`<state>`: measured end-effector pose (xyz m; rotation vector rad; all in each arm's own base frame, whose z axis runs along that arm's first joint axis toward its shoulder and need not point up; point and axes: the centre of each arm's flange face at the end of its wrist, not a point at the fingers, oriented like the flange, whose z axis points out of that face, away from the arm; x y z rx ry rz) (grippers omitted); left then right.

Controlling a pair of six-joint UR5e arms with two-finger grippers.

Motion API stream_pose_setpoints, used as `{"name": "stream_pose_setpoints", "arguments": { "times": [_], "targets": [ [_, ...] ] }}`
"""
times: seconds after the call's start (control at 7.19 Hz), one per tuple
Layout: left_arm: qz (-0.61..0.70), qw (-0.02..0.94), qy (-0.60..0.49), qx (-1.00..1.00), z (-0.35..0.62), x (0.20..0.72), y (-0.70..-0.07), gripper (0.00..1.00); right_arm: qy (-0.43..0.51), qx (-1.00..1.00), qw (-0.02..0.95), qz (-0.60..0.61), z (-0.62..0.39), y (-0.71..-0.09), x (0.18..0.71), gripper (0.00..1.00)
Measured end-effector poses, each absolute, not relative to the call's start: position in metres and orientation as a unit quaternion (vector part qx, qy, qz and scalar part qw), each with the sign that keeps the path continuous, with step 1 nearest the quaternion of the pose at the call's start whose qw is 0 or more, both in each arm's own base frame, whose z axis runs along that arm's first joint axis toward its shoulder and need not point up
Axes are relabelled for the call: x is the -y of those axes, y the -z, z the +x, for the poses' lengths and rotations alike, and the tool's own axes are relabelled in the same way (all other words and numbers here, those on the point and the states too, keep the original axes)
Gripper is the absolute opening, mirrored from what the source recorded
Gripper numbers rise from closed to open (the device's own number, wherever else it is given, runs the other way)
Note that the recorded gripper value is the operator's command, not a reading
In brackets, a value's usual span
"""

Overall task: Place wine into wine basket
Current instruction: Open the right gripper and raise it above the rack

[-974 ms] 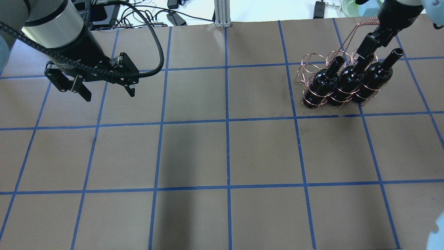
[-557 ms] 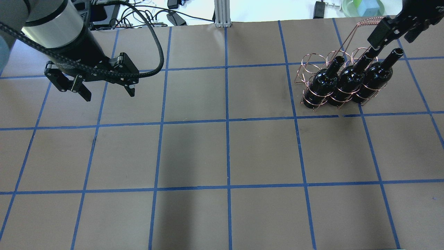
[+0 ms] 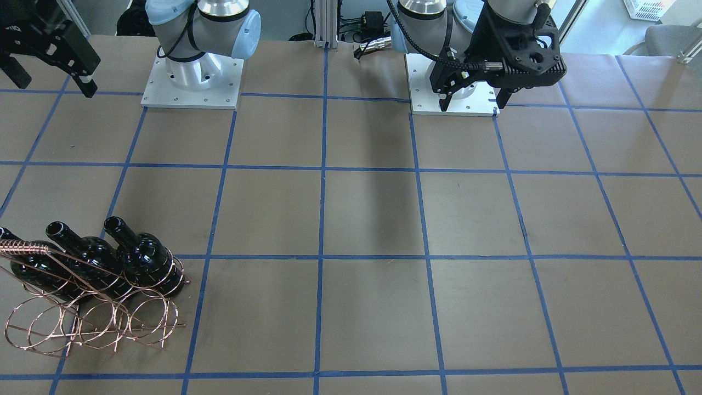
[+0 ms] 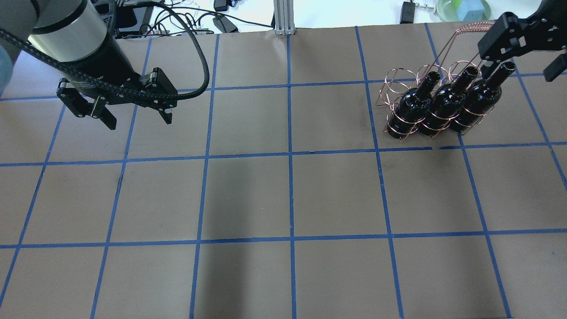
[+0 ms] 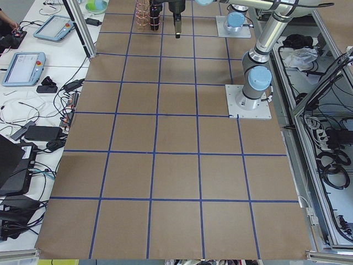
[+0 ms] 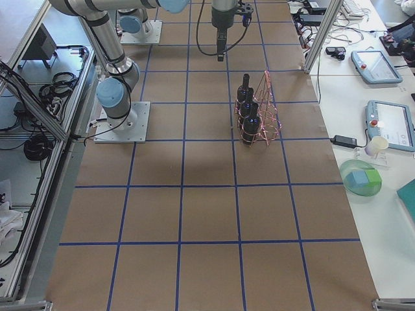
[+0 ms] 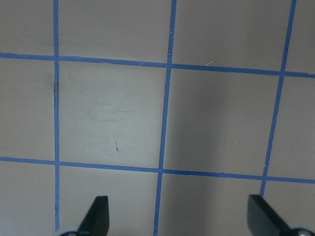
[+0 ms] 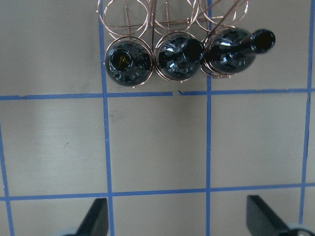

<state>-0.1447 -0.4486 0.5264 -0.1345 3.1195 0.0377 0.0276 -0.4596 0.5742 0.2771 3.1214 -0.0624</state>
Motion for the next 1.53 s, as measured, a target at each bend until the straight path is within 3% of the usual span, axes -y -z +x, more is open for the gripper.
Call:
{"name": "stream_pose_setpoints", "arguments": {
  "times": [0.83, 1.53],
  "targets": [
    [-0.042, 0.01, -0.012, -0.999, -0.145, 0.448, -0.527, 1.0, 0.046, -0.996, 0.013, 0.081, 0.126, -0.54, 0.462, 1.0],
    [-0.04, 0.01, -0.011, -0.999, -0.144, 0.448, -0.527, 1.0, 0.034, -0.998, -0.004, 0.06, 0.14, -0.522, 0.465, 1.0]
  ]
}}
